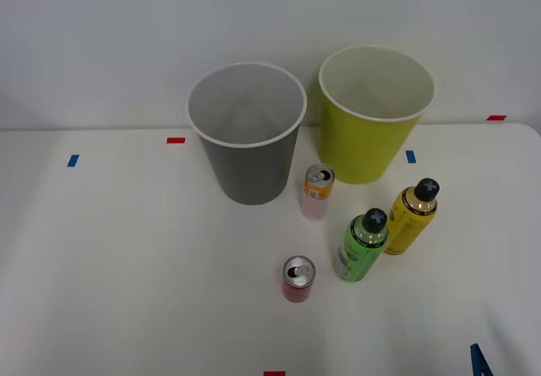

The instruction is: Put cans in the gray bin, plastic bottles in the light green bin

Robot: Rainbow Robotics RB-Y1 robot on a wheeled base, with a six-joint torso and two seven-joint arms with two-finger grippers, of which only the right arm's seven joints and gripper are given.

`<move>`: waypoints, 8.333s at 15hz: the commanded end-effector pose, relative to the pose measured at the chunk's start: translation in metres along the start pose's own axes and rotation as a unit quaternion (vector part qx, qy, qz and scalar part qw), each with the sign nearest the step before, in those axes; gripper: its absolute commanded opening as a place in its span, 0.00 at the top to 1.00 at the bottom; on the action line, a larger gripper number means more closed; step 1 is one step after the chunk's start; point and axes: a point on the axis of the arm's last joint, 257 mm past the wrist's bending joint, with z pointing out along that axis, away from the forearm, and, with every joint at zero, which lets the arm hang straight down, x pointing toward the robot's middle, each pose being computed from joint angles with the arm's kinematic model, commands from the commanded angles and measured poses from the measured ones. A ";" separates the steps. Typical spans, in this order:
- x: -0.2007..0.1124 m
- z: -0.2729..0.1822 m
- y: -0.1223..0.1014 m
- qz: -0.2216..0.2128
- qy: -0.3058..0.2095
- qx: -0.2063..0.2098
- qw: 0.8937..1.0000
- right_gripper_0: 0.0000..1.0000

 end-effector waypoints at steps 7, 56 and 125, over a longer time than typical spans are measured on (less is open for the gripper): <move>0.000 0.000 0.000 0.000 0.000 0.000 1.000 0.00; 0.019 0.021 0.034 0.053 -0.025 -0.033 0.998 0.00; 0.008 0.211 0.041 -0.032 -0.106 -0.052 0.992 1.00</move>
